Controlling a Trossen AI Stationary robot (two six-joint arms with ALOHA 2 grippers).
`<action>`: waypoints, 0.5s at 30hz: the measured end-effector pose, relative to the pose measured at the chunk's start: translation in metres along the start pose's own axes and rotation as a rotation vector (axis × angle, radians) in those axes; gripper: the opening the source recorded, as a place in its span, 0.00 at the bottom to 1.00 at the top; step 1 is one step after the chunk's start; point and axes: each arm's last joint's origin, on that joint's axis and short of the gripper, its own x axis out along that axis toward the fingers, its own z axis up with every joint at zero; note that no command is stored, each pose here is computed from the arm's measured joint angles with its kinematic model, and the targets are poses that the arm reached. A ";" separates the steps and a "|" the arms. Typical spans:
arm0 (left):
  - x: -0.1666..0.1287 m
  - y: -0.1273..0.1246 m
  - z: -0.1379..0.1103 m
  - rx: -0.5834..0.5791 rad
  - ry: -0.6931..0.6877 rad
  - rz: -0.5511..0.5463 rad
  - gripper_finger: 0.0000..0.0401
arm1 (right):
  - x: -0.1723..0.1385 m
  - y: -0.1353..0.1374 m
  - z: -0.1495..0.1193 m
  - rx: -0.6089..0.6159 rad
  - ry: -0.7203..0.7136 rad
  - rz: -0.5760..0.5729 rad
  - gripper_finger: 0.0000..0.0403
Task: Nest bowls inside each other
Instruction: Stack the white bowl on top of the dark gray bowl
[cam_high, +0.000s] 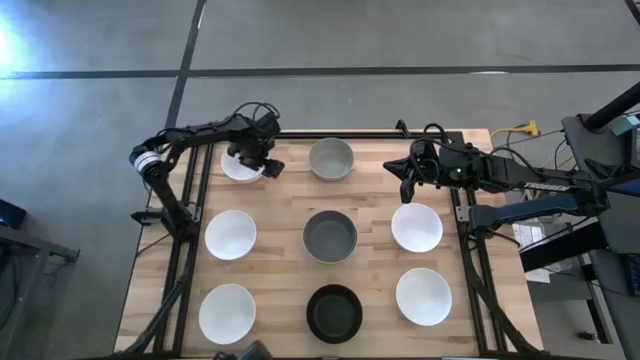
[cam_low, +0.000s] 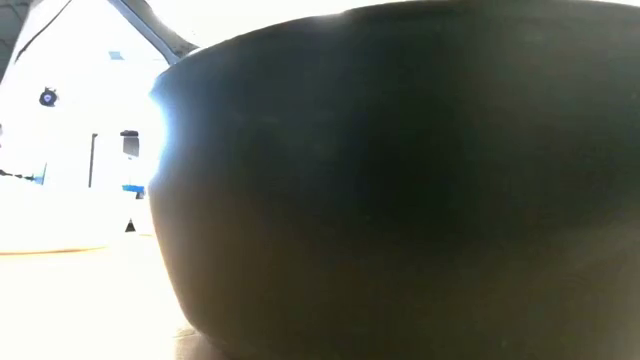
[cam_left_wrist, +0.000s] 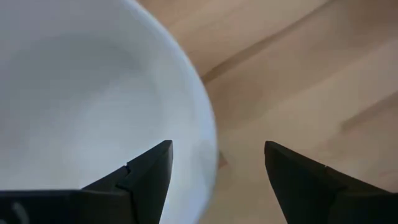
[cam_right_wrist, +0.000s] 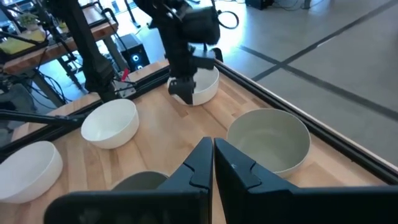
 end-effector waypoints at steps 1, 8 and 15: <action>0.006 0.000 0.001 0.002 0.019 0.005 0.59 | 0.000 0.000 0.000 0.005 0.001 0.002 0.02; 0.030 0.003 -0.002 0.053 0.165 0.045 0.54 | 0.000 0.001 0.000 0.016 0.006 0.027 0.02; 0.026 0.003 -0.002 0.095 0.139 0.086 0.30 | 0.000 0.001 0.000 0.031 0.005 0.028 0.02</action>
